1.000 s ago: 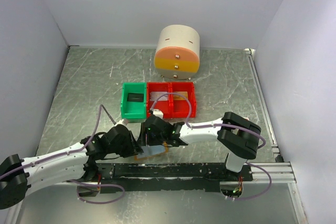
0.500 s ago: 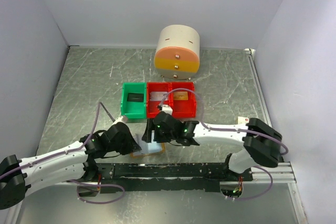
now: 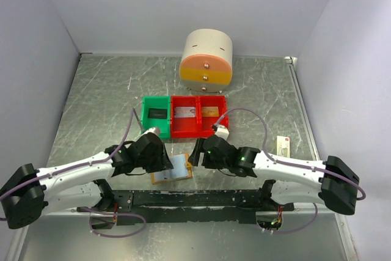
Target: Take the credit cards out of the card holder
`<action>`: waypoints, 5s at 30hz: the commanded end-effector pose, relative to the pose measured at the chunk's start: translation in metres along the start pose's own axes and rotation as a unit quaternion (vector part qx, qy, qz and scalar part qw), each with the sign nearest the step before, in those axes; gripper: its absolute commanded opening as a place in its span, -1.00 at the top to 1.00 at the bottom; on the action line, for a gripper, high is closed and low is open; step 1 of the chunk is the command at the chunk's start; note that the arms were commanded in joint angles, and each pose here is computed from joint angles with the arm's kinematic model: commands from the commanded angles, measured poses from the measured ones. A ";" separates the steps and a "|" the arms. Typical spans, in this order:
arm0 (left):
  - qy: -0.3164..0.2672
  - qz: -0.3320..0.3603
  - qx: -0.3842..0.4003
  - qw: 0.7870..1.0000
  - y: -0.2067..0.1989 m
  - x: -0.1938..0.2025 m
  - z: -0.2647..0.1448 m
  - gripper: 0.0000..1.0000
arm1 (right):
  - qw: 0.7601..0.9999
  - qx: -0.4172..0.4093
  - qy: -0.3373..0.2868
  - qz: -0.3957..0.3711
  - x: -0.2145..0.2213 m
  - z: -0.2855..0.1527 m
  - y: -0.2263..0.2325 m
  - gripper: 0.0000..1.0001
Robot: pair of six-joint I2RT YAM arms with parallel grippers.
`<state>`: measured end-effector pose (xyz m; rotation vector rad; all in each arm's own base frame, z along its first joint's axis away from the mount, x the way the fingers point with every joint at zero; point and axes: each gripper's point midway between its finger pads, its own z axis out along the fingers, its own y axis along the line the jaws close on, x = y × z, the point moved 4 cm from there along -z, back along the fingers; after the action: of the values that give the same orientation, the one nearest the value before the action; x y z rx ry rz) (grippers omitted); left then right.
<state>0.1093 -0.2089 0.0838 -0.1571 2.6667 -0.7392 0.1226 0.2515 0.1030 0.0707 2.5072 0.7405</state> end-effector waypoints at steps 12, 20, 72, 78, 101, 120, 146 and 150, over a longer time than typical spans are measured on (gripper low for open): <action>0.065 0.064 0.107 0.990 -0.050 0.007 0.012 -0.09 | 0.998 0.021 -0.039 0.051 -0.006 -0.012 -0.022 -0.55; -0.010 0.041 0.080 0.996 -0.037 -0.010 -0.014 -0.28 | 0.998 -0.037 -0.029 0.031 -0.009 -0.011 0.005 -0.51; 0.025 -0.060 0.166 0.984 -0.038 0.002 0.002 -0.55 | 0.991 0.072 0.110 0.029 0.064 0.066 -0.048 0.09; 0.040 -0.081 0.191 0.977 -0.028 0.001 0.007 -0.54 | 0.991 0.055 0.109 0.045 0.066 0.064 -0.046 0.09; 0.042 -0.092 0.141 0.985 -0.005 0.009 0.015 -0.09 | 0.991 0.060 0.118 0.033 0.066 0.068 -0.042 0.09; 0.030 -0.097 0.144 0.984 -0.005 0.006 0.010 0.56 | 0.991 0.063 0.117 0.033 0.065 0.066 -0.043 0.09; 0.024 -0.094 0.137 0.986 -0.003 0.005 0.007 0.47 | 0.992 0.035 0.118 0.019 0.059 0.063 -0.028 0.07; 0.035 -0.095 0.160 0.982 -0.009 0.008 0.010 0.34 | 0.993 0.032 0.113 0.009 0.053 0.064 -0.020 0.07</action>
<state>0.1024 -0.2116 0.0685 -0.3433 2.6310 -1.1272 0.1277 0.3111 0.0568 0.1118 2.5836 0.9823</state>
